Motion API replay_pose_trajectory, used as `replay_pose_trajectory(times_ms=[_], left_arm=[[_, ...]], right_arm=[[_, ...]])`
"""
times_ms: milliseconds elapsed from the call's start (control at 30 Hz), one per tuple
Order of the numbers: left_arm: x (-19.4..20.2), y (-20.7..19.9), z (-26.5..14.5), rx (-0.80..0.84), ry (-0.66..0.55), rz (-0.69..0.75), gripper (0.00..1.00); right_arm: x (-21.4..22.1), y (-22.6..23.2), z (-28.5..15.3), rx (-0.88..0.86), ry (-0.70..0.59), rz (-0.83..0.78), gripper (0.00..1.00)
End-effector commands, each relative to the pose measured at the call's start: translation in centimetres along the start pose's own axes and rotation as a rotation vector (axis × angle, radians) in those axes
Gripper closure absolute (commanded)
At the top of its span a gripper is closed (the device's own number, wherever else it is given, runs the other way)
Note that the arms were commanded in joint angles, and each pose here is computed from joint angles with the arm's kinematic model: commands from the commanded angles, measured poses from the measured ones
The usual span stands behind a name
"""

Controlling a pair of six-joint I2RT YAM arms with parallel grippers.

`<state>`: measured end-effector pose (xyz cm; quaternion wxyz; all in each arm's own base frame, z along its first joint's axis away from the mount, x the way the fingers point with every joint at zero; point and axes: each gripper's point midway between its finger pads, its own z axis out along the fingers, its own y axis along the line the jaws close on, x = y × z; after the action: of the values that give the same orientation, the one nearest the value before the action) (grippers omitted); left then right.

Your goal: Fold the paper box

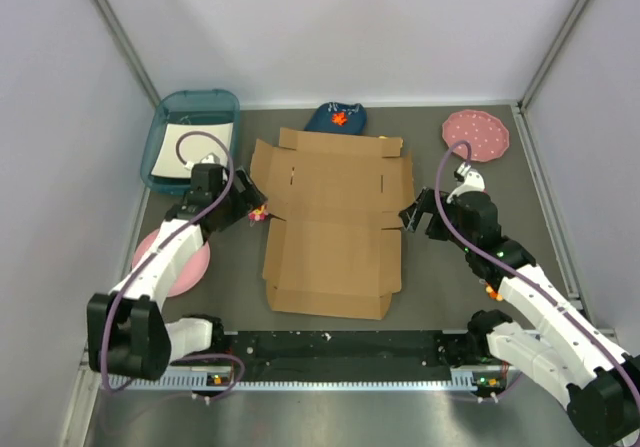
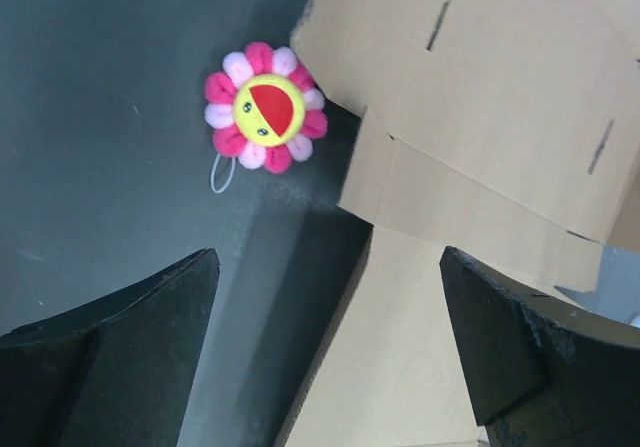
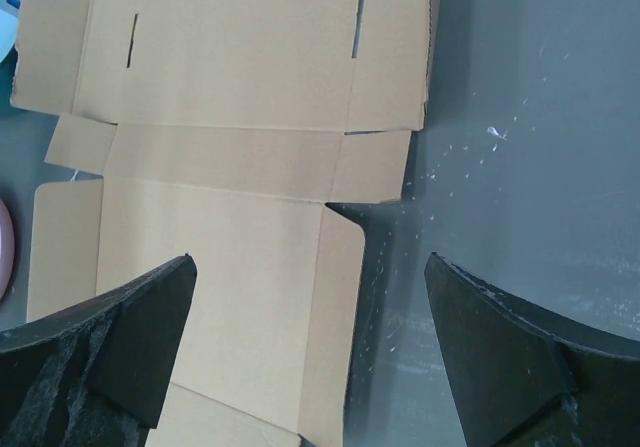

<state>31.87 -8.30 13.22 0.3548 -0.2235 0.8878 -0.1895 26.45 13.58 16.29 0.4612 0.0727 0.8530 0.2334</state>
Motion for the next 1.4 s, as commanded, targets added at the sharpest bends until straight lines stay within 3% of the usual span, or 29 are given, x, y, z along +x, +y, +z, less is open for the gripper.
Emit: replay_pose_trajectory(times_ms=[0,267,767,1000,1033,1133,1167,1233,1333,1367], left_arm=[[-4.0,-1.7,1.2,-0.005,-0.103,-0.010,0.02],[-9.0,-2.1,6.0,-0.122,-0.137,0.099,0.10],[-8.3,-1.2,13.5,-0.187,0.024,0.148,0.16],[-7.4,-2.6,13.6,-0.095,0.068,0.189,0.43],[-7.2,-2.6,13.5,-0.093,0.075,0.191,0.52],[-6.8,-3.0,13.1,-0.057,0.089,0.214,0.67],[-6.7,-3.2,12.9,-0.044,0.095,0.218,0.80],[-6.4,-3.3,12.8,-0.031,0.106,0.227,0.85],[-6.3,-4.0,12.1,0.005,0.110,0.235,1.00],[-6.5,-4.3,11.7,0.015,0.101,0.236,1.00]], right_arm=[[-1.6,0.9,-0.4,-0.028,-0.049,-0.020,0.01],[-1.4,1.9,-0.2,-0.070,-0.022,0.004,0.01],[-1.8,2.4,-0.1,-0.096,-0.037,0.001,0.01],[-1.6,2.4,0.2,-0.091,-0.027,0.008,0.01],[-1.7,2.4,0.2,-0.092,-0.028,0.009,0.01],[-2.2,3.0,-0.1,-0.110,-0.040,0.018,0.01],[-2.4,3.1,-0.2,-0.115,-0.042,0.021,0.01],[-2.6,3.4,-0.5,-0.125,-0.046,0.030,0.01],[-3.0,3.7,-1.2,-0.132,-0.050,0.034,0.01],[-3.3,3.8,-1.5,-0.129,-0.058,0.033,0.02]])
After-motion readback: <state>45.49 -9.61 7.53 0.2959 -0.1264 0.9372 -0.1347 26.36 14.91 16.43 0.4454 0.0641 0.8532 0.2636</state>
